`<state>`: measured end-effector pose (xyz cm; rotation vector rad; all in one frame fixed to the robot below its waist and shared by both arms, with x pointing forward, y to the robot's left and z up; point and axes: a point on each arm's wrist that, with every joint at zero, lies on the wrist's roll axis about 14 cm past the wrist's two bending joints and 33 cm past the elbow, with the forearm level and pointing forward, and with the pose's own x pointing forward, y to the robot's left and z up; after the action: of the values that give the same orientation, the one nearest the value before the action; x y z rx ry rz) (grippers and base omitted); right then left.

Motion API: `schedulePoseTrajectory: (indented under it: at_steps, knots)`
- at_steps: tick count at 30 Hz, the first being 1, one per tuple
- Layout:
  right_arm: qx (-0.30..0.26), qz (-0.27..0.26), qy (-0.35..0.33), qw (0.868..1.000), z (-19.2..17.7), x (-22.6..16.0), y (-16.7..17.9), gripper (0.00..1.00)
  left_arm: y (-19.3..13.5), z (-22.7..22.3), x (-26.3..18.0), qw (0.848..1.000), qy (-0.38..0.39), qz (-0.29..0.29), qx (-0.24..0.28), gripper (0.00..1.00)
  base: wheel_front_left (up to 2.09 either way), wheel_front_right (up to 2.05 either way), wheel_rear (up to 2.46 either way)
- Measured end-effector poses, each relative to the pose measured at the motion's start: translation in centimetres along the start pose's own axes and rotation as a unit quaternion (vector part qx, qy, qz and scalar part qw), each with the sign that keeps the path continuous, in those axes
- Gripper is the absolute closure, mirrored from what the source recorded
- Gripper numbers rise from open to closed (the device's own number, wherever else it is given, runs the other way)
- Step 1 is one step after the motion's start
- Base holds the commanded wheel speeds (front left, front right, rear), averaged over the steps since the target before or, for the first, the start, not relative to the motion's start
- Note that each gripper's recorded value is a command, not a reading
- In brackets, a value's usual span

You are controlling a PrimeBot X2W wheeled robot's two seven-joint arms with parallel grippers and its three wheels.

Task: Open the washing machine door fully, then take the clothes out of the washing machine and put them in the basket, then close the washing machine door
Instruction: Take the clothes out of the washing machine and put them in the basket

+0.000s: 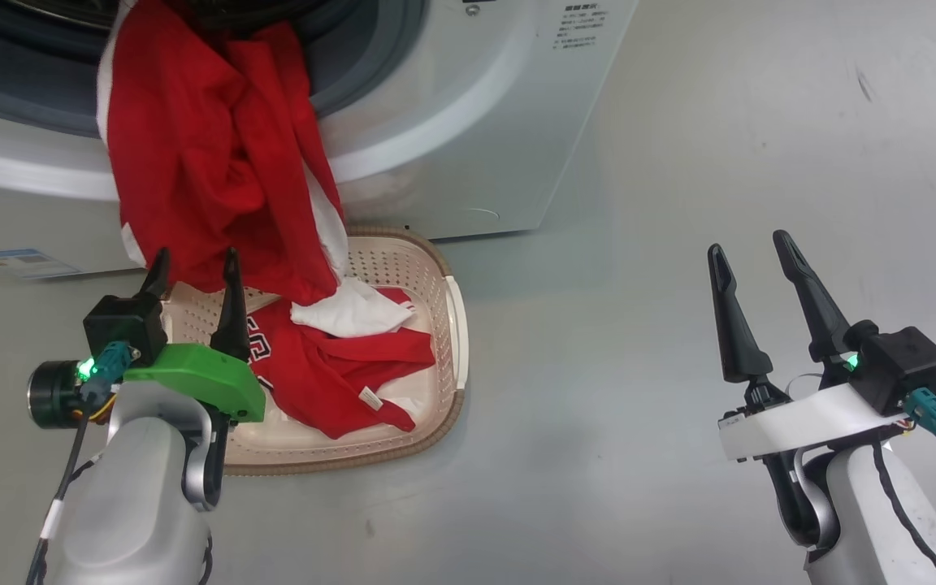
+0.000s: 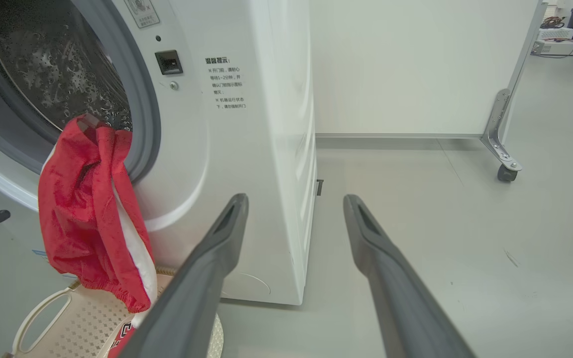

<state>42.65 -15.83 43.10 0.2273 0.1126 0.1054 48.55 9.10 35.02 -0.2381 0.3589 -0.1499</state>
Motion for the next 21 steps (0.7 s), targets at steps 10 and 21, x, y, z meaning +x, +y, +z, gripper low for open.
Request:
schedulePoseTrajectory:
  at_steps: [10, 21]
  knots:
    - [0.005, 0.029, -0.006, 1.0, 0.6, -0.9, 2.4, 0.0, 1.4, 3.8, -4.0, 0.998, -0.058, 0.029, 0.012, 0.0, 0.0, 0.0, 0.0]
    - [0.009, 0.042, -0.009, 0.999, 1.0, -2.1, 3.7, 0.0, 1.8, 5.4, -6.9, 0.995, -0.09, 0.042, 0.018, 0.0, 0.0, 0.0, 0.0]
